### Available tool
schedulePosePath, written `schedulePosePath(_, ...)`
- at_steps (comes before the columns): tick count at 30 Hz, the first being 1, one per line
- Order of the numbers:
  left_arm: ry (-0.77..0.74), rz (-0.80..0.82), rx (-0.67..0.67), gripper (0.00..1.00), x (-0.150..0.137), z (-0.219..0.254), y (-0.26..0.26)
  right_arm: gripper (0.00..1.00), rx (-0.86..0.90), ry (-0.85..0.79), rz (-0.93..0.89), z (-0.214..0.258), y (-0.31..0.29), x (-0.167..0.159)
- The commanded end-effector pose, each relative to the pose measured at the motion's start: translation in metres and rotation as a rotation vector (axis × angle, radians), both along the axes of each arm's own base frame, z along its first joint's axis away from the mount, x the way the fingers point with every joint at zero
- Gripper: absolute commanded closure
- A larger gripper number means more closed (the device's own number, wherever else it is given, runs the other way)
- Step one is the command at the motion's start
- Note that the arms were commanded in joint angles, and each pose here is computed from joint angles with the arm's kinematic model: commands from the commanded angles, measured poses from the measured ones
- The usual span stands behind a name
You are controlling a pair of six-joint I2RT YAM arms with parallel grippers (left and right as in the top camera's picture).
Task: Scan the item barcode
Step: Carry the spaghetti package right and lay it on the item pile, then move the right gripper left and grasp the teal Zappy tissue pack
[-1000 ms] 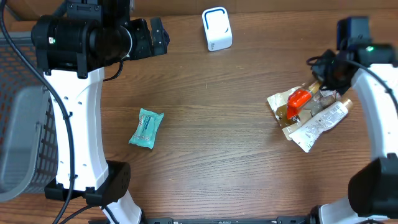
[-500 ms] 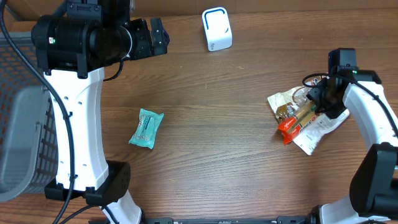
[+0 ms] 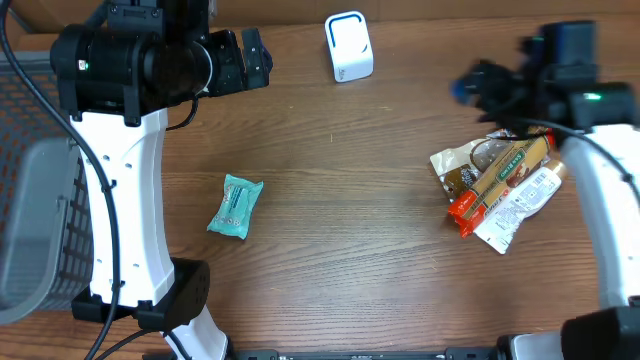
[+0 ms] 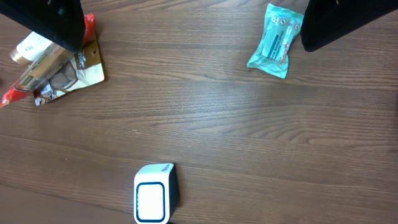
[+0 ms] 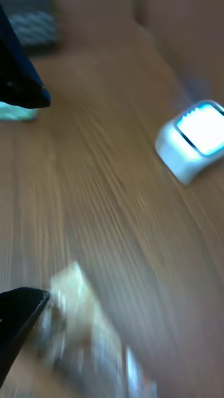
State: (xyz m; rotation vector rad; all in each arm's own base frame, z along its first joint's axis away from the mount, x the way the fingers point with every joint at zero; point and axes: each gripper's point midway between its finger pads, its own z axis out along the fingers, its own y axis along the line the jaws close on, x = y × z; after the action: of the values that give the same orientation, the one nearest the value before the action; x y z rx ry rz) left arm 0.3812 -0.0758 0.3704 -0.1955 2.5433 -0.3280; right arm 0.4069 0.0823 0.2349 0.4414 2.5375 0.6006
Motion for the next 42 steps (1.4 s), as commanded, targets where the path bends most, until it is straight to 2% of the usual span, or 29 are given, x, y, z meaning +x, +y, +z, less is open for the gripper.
schedulePosePath(1, -0.005, -0.010, 0.015, 0.00, 0.003, -0.001, 0.000, 0.08, 0.080, 0.057, 0.215, -0.028, 0.080, -0.009)
schedulePosePath(9, -0.005, -0.011, 0.014, 0.00, 0.003, -0.001, 0.000, 0.08, 0.118, 0.089, 0.429, -0.084, 0.208, -0.020)
schedulePosePath(16, -0.005, -0.011, 0.014, 0.00, 0.003, -0.001, 0.000, 0.08, 0.167, -0.074, 0.639, -0.121, 0.324, -0.033)
schedulePosePath(20, -0.005, -0.011, 0.015, 0.01, 0.003, -0.001, 0.000, 0.07, 0.086, -0.176, 0.731, -0.133, 0.363, -0.039)
schedulePosePath(23, -0.005, -0.010, 0.014, 0.00, 0.003, -0.001, 0.000, 0.03, -0.041, -0.227, 0.772, -0.142, 0.381, -0.040)
schedulePosePath(33, -0.005, -0.010, 0.014, 0.00, 0.003, -0.001, 0.000, 0.02, -0.132, -0.234, 0.904, -0.186, 0.408, -0.070)
schedulePosePath(38, -0.005, -0.011, 0.015, 0.00, 0.003, -0.001, 0.000, 0.02, -0.235, -0.243, 0.880, -0.198, 0.406, -0.077)
schedulePosePath(42, -0.005, -0.012, 0.014, 0.01, 0.003, -0.001, -0.001, 0.02, -0.365, -0.194, 0.838, -0.215, 0.382, -0.074)
